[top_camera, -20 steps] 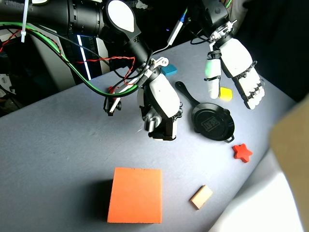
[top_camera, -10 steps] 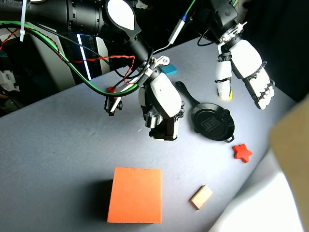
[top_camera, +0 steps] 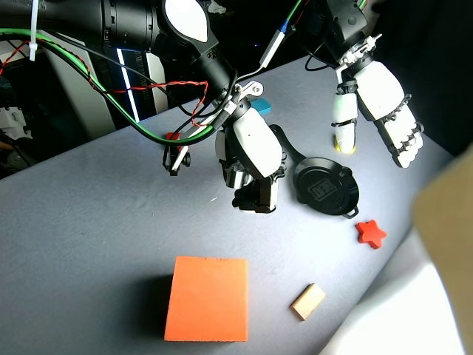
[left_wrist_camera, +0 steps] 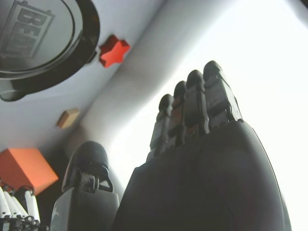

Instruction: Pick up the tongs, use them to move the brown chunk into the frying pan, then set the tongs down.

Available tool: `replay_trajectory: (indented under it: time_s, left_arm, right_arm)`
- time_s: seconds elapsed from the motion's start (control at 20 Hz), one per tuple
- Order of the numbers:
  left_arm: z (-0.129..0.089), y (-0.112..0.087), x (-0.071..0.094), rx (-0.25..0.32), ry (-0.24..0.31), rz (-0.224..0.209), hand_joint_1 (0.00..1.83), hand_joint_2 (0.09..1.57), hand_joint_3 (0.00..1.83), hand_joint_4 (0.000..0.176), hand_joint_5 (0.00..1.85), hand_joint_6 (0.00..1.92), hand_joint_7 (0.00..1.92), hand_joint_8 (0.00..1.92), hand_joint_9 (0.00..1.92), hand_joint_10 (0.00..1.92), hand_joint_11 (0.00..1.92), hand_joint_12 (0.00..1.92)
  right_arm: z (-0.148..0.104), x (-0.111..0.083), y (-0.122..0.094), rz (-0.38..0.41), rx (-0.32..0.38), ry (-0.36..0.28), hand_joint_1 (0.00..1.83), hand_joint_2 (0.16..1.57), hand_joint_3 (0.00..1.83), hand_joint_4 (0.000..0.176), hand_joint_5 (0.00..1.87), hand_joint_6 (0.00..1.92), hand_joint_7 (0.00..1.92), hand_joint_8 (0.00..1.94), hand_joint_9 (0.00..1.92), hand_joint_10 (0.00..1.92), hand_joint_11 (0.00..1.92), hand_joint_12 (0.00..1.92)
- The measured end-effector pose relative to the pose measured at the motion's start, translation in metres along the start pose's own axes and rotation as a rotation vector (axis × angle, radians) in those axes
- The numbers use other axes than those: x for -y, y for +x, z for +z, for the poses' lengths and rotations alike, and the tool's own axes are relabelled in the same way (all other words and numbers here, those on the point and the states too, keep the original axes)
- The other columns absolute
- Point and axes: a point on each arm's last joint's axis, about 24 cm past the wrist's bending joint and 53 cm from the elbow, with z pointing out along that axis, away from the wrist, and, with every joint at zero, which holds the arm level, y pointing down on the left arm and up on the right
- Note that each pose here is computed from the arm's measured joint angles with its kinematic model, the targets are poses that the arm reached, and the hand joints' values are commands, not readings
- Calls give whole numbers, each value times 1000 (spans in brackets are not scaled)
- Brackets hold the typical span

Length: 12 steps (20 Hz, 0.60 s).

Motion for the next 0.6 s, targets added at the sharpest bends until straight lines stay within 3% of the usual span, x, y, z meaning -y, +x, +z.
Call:
replay_trajectory:
  time_s: [0.25, 0.55, 0.6]
  left_arm:
    - [2, -2, -5, 5, -8, 12, 0, 1278, 0, 17, 36, 11, 53, 12, 47, 13, 26, 13]
    - [4, 1, -14, -3, -24, 30, 0, 1278, 0, 18, 30, 7, 32, 0, 29, 3, 14, 13]
    - [4, 0, -14, -1, -22, 36, 0, 1286, 3, 29, 4, 0, 20, 0, 23, 0, 3, 11]
  right_arm:
    - [10, -2, -32, 71, 51, -12, 1237, 1085, 0, 2, 982, 998, 1136, 756, 1094, 623, 653, 1465]
    - [34, -23, -60, 97, 91, -57, 1230, 1095, 0, 9, 969, 1029, 1104, 803, 1081, 635, 643, 1476]
    - [39, -25, -62, 107, 92, -58, 1230, 1095, 0, 12, 976, 1024, 1100, 802, 1075, 633, 653, 1473]
